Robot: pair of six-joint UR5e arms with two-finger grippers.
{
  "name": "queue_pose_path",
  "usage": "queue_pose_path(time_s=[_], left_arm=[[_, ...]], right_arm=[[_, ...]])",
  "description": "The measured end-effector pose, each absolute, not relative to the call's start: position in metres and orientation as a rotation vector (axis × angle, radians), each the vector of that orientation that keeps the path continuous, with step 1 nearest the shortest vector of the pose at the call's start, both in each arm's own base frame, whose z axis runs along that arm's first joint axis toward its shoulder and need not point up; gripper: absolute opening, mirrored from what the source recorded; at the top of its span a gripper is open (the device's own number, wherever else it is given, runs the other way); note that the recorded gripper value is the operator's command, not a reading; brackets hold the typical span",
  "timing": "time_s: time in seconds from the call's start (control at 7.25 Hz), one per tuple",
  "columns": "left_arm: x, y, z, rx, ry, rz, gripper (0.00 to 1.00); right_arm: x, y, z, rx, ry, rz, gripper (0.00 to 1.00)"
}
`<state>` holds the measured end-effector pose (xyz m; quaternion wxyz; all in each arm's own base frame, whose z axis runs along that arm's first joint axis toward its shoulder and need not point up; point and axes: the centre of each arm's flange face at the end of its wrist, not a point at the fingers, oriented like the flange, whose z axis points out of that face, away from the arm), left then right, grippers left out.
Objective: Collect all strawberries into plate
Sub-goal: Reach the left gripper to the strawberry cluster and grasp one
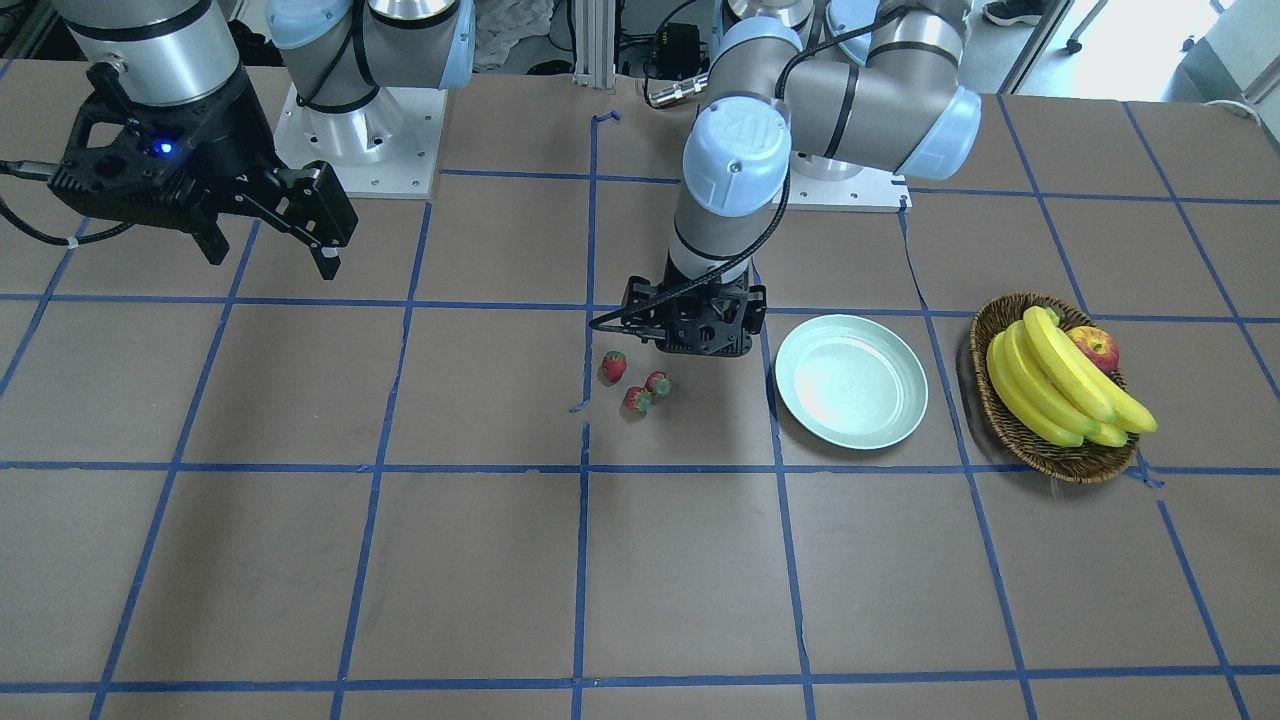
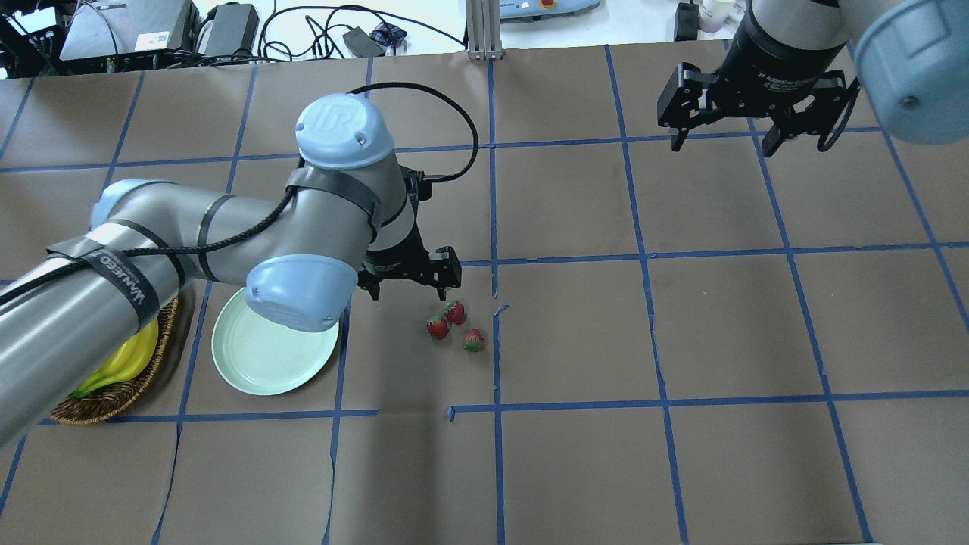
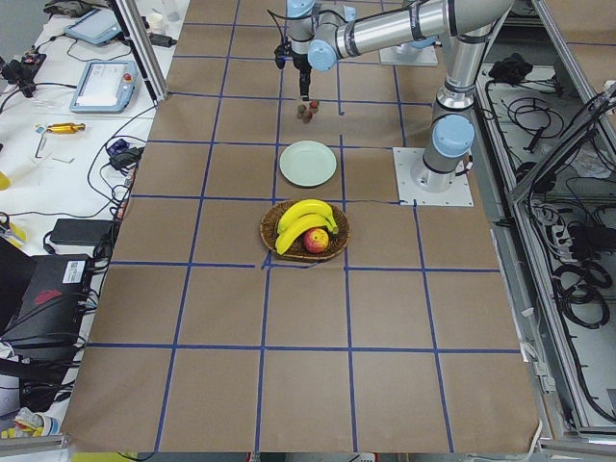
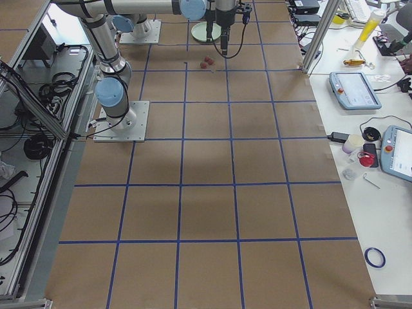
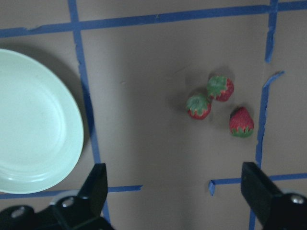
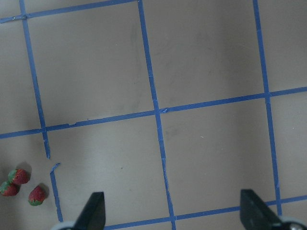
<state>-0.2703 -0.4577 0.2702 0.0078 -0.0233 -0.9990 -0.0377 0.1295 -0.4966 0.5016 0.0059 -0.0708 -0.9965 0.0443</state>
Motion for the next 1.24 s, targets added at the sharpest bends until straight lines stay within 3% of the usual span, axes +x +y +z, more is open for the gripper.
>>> queue_pose_path(time_s=[0.28, 0.69, 0.83, 0.97, 1.1, 1.24], left_arm=[[-0.293, -0.457, 0.223, -0.031, -3.122, -0.153, 0.91], [-0.321, -0.452, 0.187, 0.359, -3.108, -0.17, 0.9], [-0.329, -0.446, 0.18, 0.427, -3.095, -0.191, 0.84], [-0.336, -0.438, 0.174, 0.452, -3.095, -0.209, 0.74], [-0.338, -0.431, 0.169, 0.46, -3.101, -0.228, 0.55], [-0.337, -0.426, 0.164, 0.463, -3.106, -0.244, 0.28]], right_arm=[[0.13, -0.496, 0.501, -0.221, -3.119, 0.135, 1.0], [0.13, -0.496, 0.501, -0.221, -3.12, 0.134, 1.0], [0.13, -0.496, 0.501, -0.221, -3.12, 0.134, 1.0], [0.13, -0.496, 0.501, -0.221, -3.12, 0.134, 1.0], [0.13, -0.496, 0.501, -0.221, -3.12, 0.134, 1.0], [0.13, -0.496, 0.501, -0.221, -3.12, 0.134, 1.0]])
